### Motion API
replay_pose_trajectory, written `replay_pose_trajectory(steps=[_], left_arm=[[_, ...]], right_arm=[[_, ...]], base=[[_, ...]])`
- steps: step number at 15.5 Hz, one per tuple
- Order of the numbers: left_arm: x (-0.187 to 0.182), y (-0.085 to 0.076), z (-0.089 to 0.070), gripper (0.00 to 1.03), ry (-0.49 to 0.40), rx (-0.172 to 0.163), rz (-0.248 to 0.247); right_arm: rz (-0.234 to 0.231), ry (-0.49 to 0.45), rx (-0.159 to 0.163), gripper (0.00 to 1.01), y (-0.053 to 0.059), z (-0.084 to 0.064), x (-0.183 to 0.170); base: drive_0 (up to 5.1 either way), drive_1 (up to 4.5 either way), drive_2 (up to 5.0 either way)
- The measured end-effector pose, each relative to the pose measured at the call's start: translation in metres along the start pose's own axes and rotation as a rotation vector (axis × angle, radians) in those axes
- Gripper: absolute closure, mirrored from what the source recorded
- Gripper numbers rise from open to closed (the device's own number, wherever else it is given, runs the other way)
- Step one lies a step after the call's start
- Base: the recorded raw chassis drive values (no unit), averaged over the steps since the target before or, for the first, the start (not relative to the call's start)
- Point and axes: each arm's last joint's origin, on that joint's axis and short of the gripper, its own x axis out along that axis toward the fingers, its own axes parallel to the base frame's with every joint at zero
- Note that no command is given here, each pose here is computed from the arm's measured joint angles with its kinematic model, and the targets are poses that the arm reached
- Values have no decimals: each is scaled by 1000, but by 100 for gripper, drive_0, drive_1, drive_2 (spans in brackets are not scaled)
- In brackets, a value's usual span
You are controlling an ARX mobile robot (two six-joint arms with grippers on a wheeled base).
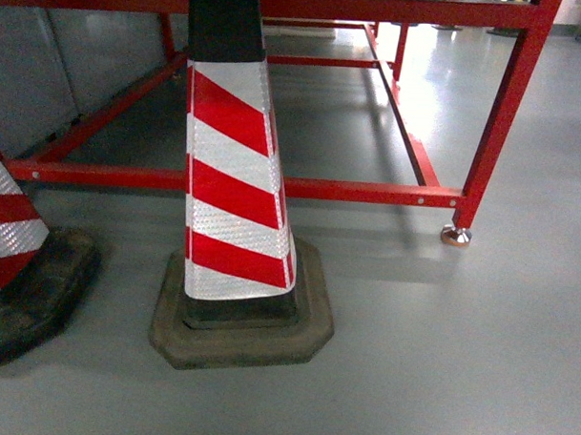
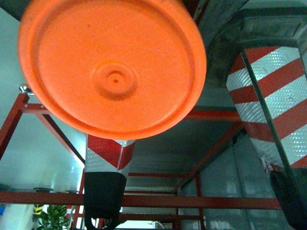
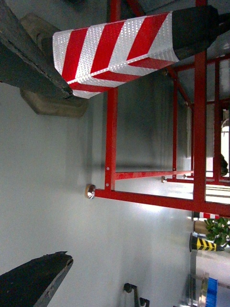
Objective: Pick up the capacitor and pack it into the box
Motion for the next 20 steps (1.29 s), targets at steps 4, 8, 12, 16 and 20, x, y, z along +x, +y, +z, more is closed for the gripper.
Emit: replay_pose_trajectory(steps=[4,8,12,16,20], left_arm=[[0,0,0,59,0,0,-1],[0,0,0,59,0,0,-1],[0,0,0,59,0,0,-1],[0,0,0,59,1,0,-1],[0,0,0,59,0,0,-1]], right_arm=[[0,2,0,3,0,0,0],[0,1,0,3,0,0,0],[0,1,0,3,0,0,0],[0,2,0,3,0,0,0],[-1,0,1,3,0,0,0]], base=[[-495,242,242],[-495,242,242],[-495,242,242],[-495,242,242],[-495,242,242]])
